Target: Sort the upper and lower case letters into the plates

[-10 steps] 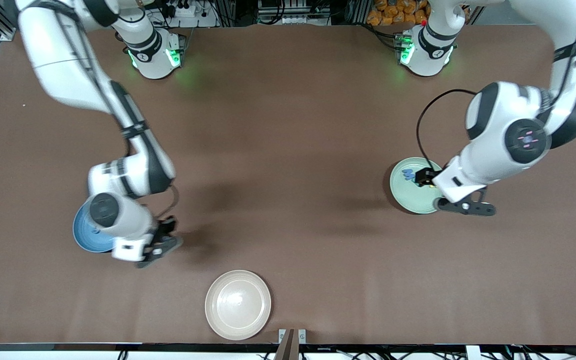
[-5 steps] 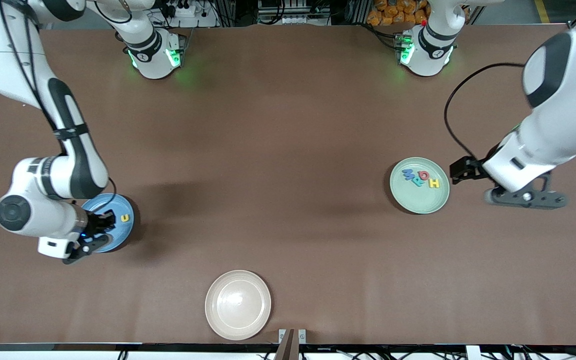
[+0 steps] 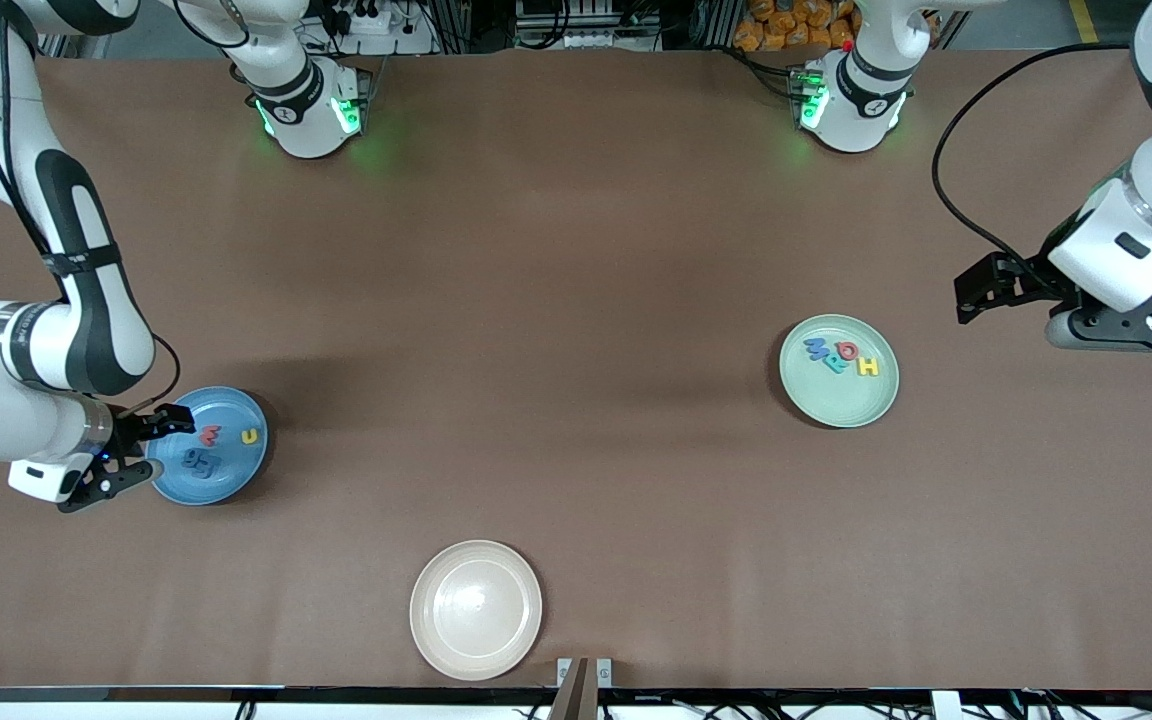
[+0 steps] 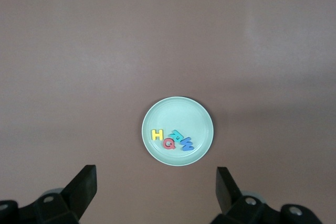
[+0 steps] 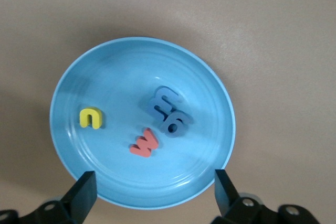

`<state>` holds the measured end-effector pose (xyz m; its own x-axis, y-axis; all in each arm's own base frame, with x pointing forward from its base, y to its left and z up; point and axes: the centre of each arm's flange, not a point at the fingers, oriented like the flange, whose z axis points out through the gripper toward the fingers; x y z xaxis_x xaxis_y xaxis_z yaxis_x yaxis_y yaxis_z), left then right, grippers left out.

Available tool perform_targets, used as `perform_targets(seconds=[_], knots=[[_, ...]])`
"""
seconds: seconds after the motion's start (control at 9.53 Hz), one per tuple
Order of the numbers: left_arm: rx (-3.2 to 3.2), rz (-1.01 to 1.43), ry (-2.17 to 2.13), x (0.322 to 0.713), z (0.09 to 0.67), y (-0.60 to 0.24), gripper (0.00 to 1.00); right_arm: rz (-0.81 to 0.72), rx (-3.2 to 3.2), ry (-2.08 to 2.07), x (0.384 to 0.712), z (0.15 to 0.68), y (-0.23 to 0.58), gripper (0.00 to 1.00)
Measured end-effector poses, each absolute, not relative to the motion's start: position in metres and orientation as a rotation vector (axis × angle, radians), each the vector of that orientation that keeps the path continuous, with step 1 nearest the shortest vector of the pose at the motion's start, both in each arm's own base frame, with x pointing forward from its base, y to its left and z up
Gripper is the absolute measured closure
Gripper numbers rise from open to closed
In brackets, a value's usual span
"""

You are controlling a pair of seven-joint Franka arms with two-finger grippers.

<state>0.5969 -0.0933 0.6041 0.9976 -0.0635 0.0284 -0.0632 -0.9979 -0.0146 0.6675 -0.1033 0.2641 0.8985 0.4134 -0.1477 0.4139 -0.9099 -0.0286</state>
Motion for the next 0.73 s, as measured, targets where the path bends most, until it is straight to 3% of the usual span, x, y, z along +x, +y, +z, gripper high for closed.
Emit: perform_targets(seconds=[0.42,0.73], knots=[[-3.125,-0.009,0.094,0.595,0.6,-0.092,0.0,-0.285,3.057,0.626,0.611,0.274,-0.071,0.0],[-3.124,0.004,0.09,0.595,0.599,-0.09,0.0,-0.276,3.003,0.617,0.558,0.328,0.026,0.0]])
